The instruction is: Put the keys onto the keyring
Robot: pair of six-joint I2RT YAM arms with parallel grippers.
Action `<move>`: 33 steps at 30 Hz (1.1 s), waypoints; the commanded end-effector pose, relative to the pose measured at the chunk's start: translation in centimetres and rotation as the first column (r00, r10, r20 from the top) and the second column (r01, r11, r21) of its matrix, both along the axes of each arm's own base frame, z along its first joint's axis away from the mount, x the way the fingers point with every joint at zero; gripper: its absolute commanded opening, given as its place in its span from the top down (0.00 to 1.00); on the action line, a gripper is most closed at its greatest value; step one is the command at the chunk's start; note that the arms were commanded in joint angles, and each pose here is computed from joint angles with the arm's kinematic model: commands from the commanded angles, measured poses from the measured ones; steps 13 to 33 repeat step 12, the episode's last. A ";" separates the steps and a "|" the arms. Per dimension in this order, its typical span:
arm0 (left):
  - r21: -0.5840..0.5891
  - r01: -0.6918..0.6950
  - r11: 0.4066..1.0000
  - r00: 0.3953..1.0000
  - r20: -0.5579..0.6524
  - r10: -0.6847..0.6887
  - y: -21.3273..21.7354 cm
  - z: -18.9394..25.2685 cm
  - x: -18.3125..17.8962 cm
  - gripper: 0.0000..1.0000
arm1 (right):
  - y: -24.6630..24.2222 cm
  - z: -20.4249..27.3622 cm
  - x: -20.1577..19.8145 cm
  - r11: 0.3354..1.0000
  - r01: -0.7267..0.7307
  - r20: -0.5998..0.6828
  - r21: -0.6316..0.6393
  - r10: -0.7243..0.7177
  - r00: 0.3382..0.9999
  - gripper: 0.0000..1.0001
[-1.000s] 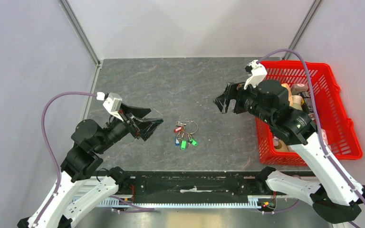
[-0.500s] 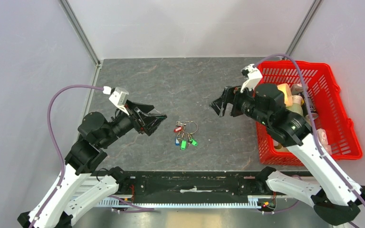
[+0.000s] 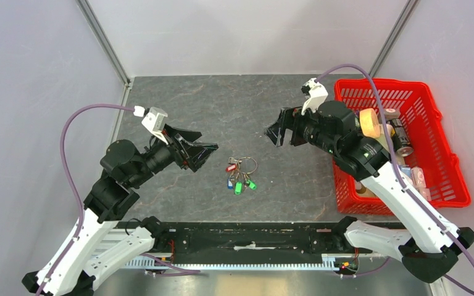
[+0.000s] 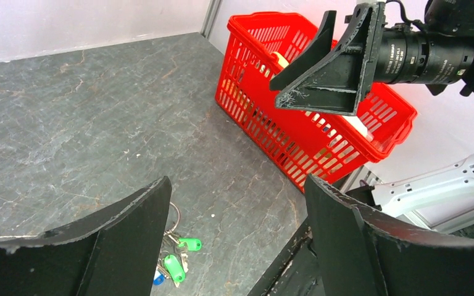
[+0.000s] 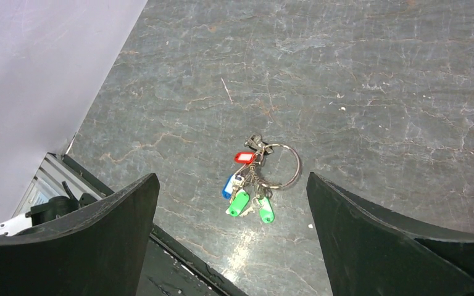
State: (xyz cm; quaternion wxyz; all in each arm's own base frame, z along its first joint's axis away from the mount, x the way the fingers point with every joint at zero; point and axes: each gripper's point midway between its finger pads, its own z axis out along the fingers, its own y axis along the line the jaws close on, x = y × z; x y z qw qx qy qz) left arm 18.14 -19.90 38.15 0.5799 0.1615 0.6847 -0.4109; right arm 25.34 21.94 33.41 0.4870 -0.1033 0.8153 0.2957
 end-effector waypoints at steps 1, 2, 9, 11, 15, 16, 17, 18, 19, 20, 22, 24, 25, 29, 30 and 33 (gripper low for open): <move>-0.007 0.007 1.000 0.997 0.071 -0.006 0.1 2.1 -0.1 0.14 | 0.1 3.6 0.4 0.998 0.001 0.087 0.064 -0.007 0.996 0.03; -0.008 0.007 1.000 0.997 0.072 -0.006 0.0 2.2 0.0 0.14 | 0.0 3.8 0.3 0.998 0.000 0.099 0.069 -0.007 0.995 0.03; 0.003 0.017 1.000 0.998 0.061 -0.017 -0.5 1.5 0.4 0.14 | -0.2 5.6 -1.7 0.993 -0.086 0.181 0.079 0.071 0.981 0.03; 0.004 0.018 1.000 0.998 0.063 -0.019 -0.5 1.4 0.3 0.14 | -0.6 5.8 -1.4 0.996 -0.053 0.173 0.076 0.039 0.984 0.03; 0.005 0.017 1.000 0.998 0.063 -0.018 -0.4 1.4 0.3 0.14 | -0.9 5.7 -1.1 0.996 -0.029 0.176 0.080 0.015 0.984 0.03; 0.005 0.017 1.000 0.998 0.063 -0.018 -0.4 1.4 0.3 0.14 | -0.9 5.7 -1.1 0.996 -0.029 0.176 0.080 0.015 0.984 0.03; 0.005 0.017 1.000 0.998 0.063 -0.018 -0.4 1.4 0.3 0.14 | -0.9 5.7 -1.1 0.996 -0.029 0.176 0.080 0.015 0.984 0.03; 0.005 0.017 1.000 0.998 0.063 -0.018 -0.4 1.4 0.3 0.14 | -0.9 5.7 -1.1 0.996 -0.029 0.176 0.080 0.015 0.984 0.03; 0.005 0.017 1.000 0.998 0.063 -0.018 -0.4 1.4 0.3 0.14 | -0.9 5.7 -1.1 0.996 -0.029 0.176 0.080 0.015 0.984 0.03; 0.005 0.017 1.000 0.998 0.063 -0.018 -0.4 1.4 0.3 0.14 | -0.9 5.7 -1.1 0.996 -0.029 0.176 0.080 0.015 0.984 0.03; 0.005 0.017 1.000 0.998 0.063 -0.018 -0.4 1.4 0.3 0.14 | -0.9 5.7 -1.1 0.996 -0.029 0.176 0.080 0.015 0.984 0.03; 0.005 0.017 1.000 0.998 0.063 -0.018 -0.4 1.4 0.3 0.14 | -0.9 5.7 -1.1 0.996 -0.029 0.176 0.080 0.015 0.984 0.03; 0.005 0.017 1.000 0.998 0.063 -0.018 -0.4 1.4 0.3 0.14 | -0.9 5.7 -1.1 0.996 -0.029 0.176 0.080 0.015 0.984 0.03; 0.005 0.017 1.000 0.998 0.063 -0.018 -0.4 1.4 0.3 0.14 | -0.9 5.7 -1.1 0.996 -0.029 0.176 0.080 0.015 0.984 0.03; 0.005 0.017 1.000 0.998 0.063 -0.018 -0.4 1.4 0.3 0.14 | -0.9 5.7 -1.1 0.996 -0.029 0.176 0.080 0.015 0.984 0.03; 0.005 0.017 1.000 0.998 0.063 -0.018 -0.4 1.4 0.3 0.14 | -0.9 5.7 -1.1 0.996 -0.029 0.176 0.080 0.015 0.984 0.03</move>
